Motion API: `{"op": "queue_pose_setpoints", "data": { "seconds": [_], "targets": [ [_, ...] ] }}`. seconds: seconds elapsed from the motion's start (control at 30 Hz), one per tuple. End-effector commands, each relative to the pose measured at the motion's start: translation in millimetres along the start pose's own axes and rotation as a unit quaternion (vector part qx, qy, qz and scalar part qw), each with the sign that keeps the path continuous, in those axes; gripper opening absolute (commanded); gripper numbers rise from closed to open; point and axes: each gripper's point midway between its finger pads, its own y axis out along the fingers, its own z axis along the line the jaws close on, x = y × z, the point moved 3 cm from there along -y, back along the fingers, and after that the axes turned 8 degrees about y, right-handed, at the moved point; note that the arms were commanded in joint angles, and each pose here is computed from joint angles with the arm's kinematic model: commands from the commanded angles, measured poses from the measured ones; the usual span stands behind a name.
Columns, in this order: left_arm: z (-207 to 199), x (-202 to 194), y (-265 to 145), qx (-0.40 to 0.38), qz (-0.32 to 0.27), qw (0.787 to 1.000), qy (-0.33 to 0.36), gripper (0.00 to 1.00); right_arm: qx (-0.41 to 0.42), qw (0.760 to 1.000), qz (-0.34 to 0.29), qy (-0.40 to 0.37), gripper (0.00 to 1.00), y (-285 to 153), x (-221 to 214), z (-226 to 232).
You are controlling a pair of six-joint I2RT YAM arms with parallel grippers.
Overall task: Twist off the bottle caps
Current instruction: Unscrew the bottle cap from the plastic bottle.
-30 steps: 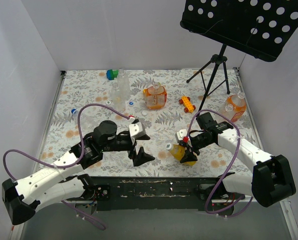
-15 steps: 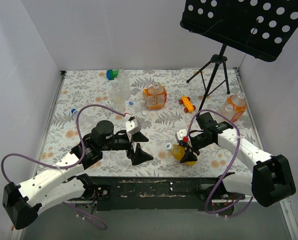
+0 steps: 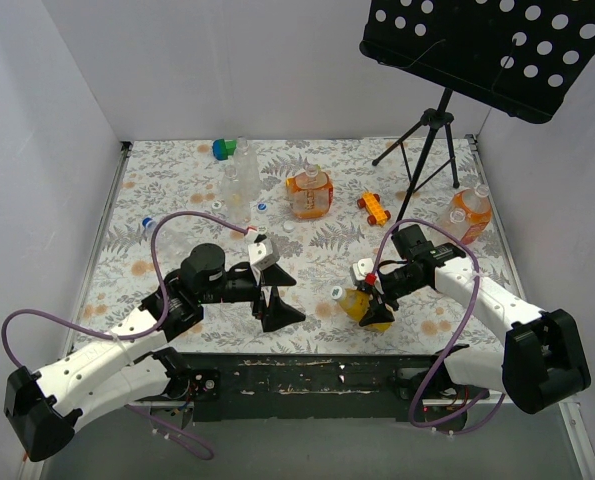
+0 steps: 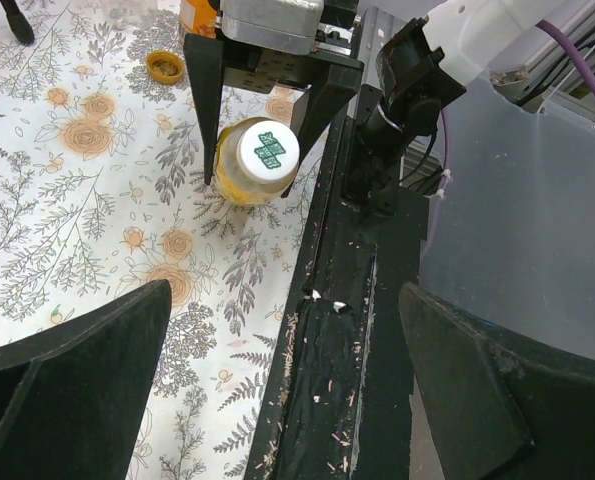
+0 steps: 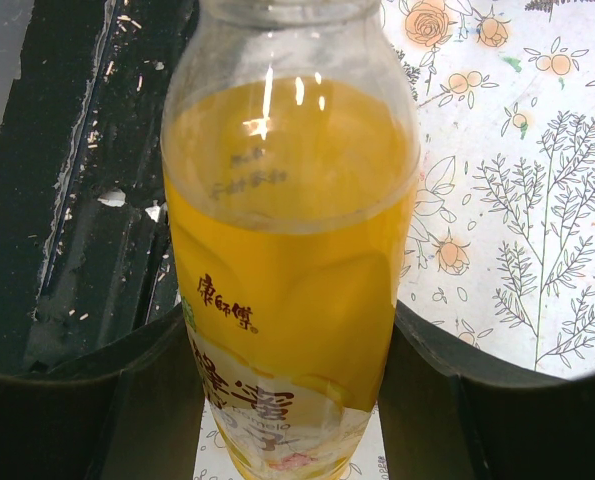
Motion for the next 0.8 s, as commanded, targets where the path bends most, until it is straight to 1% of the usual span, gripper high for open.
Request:
{"op": "queue_pose_setpoints", "data": {
  "seconds": [0.0,0.77],
  "targets": [
    [-1.9,6.7,-3.7,-0.002,-0.016,1.000,0.008,0.98,0.007,1.000,-0.001,0.002,0.12,-0.1,1.0,0.5],
    [-2.2,7.7,-4.9,-0.003,-0.023,1.000,0.006,0.98,0.007,1.000,0.001,0.004,0.12,0.1,-0.1,0.6]
  ]
}}
